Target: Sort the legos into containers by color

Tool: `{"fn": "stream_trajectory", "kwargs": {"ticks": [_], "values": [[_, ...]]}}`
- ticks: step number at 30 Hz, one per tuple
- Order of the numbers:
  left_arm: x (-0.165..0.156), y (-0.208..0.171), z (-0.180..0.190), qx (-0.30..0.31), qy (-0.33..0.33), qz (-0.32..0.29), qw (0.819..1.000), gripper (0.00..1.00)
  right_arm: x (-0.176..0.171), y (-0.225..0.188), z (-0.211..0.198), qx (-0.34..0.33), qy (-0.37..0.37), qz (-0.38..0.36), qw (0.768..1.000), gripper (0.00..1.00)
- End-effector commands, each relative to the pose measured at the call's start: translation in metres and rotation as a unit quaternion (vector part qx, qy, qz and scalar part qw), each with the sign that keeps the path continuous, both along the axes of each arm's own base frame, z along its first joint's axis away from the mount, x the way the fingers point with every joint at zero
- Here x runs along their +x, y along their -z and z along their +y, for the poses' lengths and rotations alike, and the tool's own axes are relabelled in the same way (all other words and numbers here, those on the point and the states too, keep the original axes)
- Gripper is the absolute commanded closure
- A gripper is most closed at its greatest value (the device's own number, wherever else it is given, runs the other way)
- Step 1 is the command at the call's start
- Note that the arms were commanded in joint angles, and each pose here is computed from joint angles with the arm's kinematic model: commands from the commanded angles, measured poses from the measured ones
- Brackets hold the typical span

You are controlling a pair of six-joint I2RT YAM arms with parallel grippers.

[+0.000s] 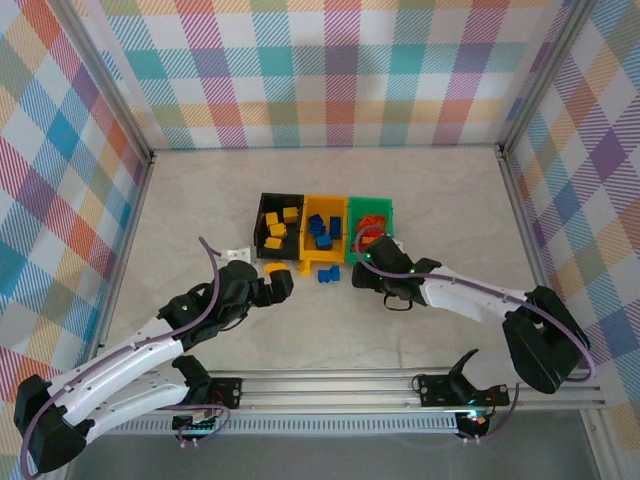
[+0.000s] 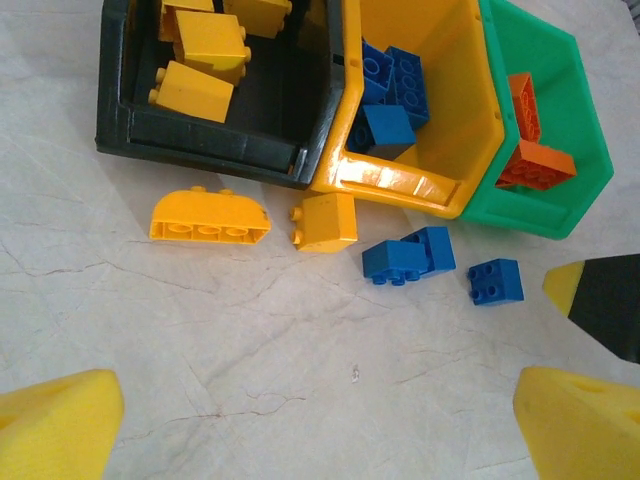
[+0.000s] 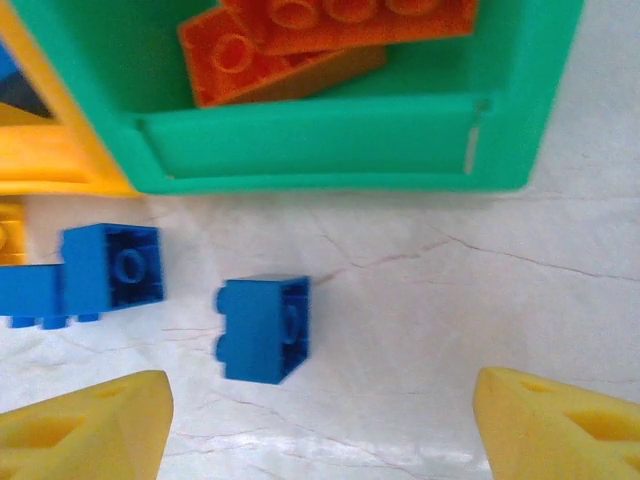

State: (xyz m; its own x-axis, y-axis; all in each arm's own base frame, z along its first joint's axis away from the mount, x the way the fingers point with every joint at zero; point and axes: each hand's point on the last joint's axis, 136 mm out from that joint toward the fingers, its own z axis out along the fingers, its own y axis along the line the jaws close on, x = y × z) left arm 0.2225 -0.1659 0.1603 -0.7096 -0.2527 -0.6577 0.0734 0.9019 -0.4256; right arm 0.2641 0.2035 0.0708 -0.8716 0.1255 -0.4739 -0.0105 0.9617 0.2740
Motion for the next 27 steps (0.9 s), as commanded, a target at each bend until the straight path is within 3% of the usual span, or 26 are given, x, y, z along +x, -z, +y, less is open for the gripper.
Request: {"fn": "stream_trajectory", "kwargs": {"ticks": [1, 5, 14, 20, 27], "values": [[-0.004, 0.006, 0.007, 0.01, -0.009, 0.005, 1.0, 0.0, 0.007, -0.004, 0.024, 0.007, -0.057, 0.002, 0.998, 0.19], [-0.004, 0.009, 0.011, 0.017, -0.017, 0.008, 1.0, 0.0, 0.012, 0.019, 0.03, -0.016, -0.06, 0.031, 0.998, 0.26], [-0.005, 0.012, 0.017, 0.025, -0.027, 0.008, 0.999, 0.0, 0.017, 0.036, 0.024, -0.045, -0.05, 0.036, 0.997, 0.61], [-0.006, 0.012, 0.021, 0.028, -0.031, 0.005, 0.999, 0.0, 0.011, -0.007, 0.024, -0.013, -0.073, -0.005, 0.997, 0.74], [-0.007, 0.019, 0.027, 0.035, -0.043, 0.007, 0.998, 0.0, 0.035, -0.083, 0.052, 0.028, -0.113, -0.077, 0.99, 0.74]]}}
